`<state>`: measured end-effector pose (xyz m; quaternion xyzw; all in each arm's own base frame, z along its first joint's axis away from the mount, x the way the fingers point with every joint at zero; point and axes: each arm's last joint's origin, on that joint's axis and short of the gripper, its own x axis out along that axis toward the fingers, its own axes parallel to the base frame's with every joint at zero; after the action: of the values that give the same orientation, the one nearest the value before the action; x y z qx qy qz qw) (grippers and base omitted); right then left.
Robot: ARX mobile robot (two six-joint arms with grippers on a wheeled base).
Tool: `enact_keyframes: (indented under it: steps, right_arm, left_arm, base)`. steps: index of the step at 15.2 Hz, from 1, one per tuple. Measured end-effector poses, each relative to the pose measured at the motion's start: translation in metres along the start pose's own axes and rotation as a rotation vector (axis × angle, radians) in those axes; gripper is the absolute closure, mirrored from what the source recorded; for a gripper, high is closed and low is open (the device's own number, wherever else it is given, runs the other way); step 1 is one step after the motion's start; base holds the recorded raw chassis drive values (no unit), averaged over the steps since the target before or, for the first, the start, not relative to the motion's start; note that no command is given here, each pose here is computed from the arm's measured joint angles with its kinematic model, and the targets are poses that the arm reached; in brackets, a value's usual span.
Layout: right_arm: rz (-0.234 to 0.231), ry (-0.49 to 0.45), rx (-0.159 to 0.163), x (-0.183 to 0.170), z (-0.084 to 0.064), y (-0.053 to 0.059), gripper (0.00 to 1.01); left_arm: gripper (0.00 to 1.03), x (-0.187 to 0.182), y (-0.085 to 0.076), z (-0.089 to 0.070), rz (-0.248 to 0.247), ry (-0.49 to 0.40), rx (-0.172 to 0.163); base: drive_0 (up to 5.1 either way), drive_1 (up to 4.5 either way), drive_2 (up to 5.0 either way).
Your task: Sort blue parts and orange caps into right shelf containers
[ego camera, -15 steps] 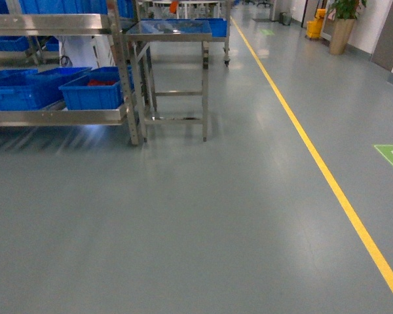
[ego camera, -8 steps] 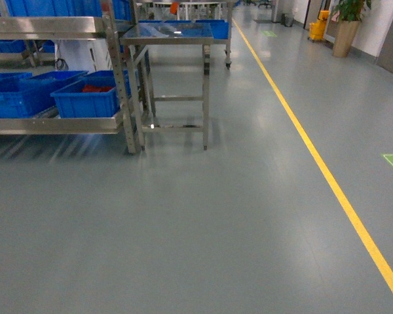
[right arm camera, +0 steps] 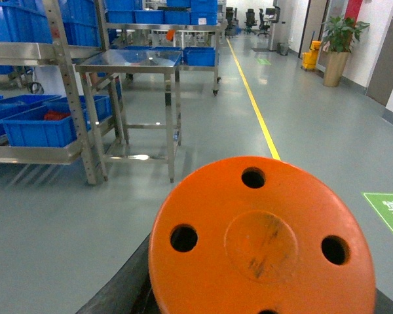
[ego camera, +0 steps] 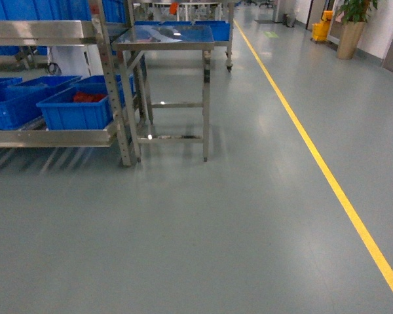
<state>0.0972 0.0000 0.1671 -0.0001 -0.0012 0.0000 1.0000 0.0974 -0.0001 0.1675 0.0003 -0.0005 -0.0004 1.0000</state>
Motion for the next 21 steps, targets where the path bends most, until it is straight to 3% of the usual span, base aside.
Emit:
enact_keyframes:
  steps: [21]
  right_arm:
    - [0.000, 0.003, 0.000, 0.0000, -0.0003, 0.0000, 0.56]
  left_arm:
    - [0.60, 0.0000, 0.0000, -0.0003, 0.000, 0.003, 0.000]
  base:
    - [0.0, 4.27, -4.3]
